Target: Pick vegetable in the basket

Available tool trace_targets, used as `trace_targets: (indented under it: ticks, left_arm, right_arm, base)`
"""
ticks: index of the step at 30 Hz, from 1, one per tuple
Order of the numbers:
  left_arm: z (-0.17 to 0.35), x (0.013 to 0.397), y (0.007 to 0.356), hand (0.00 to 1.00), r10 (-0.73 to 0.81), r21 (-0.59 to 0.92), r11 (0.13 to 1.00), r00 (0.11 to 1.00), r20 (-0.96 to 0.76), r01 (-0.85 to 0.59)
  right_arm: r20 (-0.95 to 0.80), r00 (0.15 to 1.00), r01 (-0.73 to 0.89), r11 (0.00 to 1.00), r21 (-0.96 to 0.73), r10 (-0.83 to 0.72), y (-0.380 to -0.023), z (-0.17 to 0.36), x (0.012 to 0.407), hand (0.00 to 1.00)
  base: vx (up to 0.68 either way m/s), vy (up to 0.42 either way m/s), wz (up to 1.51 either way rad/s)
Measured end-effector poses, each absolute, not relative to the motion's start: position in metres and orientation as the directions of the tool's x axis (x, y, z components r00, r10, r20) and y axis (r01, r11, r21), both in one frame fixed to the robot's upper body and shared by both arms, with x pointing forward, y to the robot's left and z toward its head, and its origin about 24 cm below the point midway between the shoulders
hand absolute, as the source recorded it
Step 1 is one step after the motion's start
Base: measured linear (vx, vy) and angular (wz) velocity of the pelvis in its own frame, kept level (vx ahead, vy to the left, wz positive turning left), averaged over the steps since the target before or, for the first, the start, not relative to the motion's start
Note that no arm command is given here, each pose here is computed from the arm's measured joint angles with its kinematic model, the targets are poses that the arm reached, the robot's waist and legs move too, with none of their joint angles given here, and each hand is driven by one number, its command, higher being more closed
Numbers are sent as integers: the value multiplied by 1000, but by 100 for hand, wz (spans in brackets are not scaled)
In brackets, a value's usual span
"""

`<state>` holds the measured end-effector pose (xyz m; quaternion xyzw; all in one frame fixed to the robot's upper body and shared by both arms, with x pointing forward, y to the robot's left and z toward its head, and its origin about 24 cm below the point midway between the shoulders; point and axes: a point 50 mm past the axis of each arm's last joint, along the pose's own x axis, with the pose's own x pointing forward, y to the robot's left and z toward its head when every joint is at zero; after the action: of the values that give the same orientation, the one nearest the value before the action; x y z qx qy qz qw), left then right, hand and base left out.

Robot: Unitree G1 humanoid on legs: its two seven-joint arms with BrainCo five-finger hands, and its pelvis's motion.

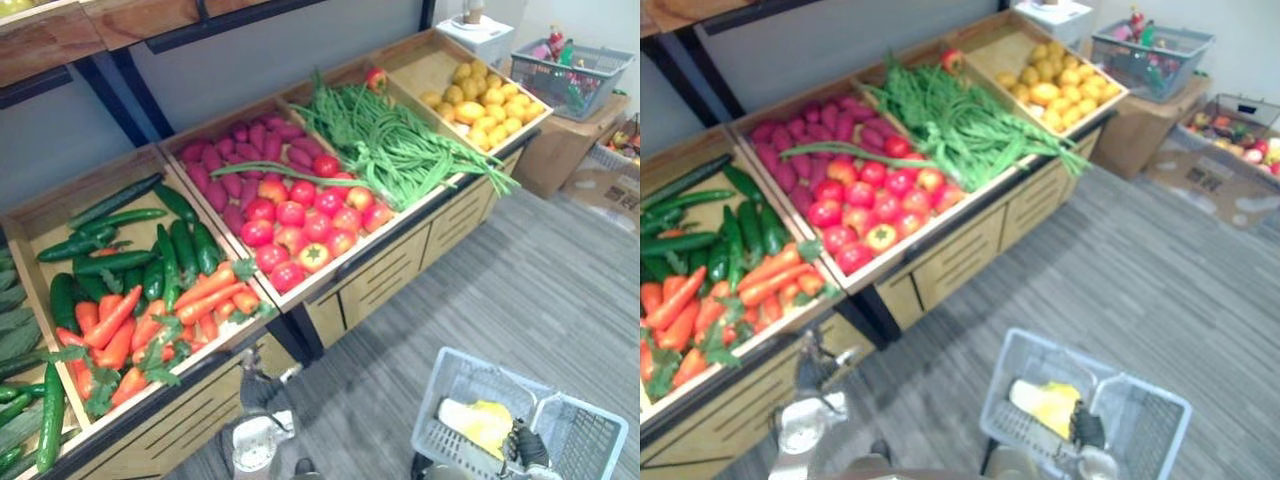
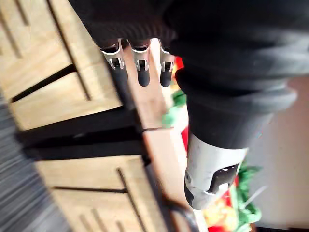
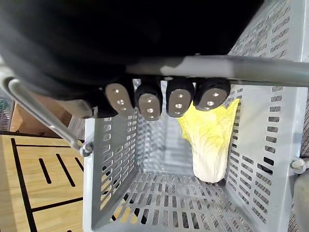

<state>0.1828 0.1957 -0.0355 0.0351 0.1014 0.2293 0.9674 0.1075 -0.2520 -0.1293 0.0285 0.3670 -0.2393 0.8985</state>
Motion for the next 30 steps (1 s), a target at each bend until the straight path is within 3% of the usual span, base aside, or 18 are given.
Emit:
trace_targets:
  ticks: [2, 6, 9, 13, 20, 30]
  left_arm:
    - [-13, 188, 206, 0, 510, 129, 856, 858, -58, -500]
    - [25, 193, 237, 0, 651, 169, 722, 742, 163, -671]
    - [47, 192, 255, 0, 703, 181, 636, 660, 265, -750]
    - [63, 200, 276, 0, 692, 280, 568, 633, 346, -774]
    - [89, 244, 304, 0, 638, 463, 477, 657, 402, -747]
    - [145, 318, 264, 0, 368, 629, 493, 799, 476, -602]
  right_arm:
    - [-674, 616, 451, 884, -123, -408, -250, -130, 104, 100]
    - [-686, 603, 448, 884, -130, -406, -249, -132, 97, 100]
    - [-694, 594, 450, 883, -133, -408, -249, -134, 94, 100]
    - [-692, 598, 446, 885, -133, -405, -250, -133, 95, 100]
    - [-675, 632, 418, 901, -115, -379, -251, -129, 110, 100]
    - [-620, 707, 369, 925, -87, -340, -246, -117, 149, 100]
  base:
    - [4, 21, -16]
    - [32, 38, -16]
    - [21, 37, -16]
    - [-20, 14, -17]
    - [-70, 14, 1]
    - [-42, 40, 35]
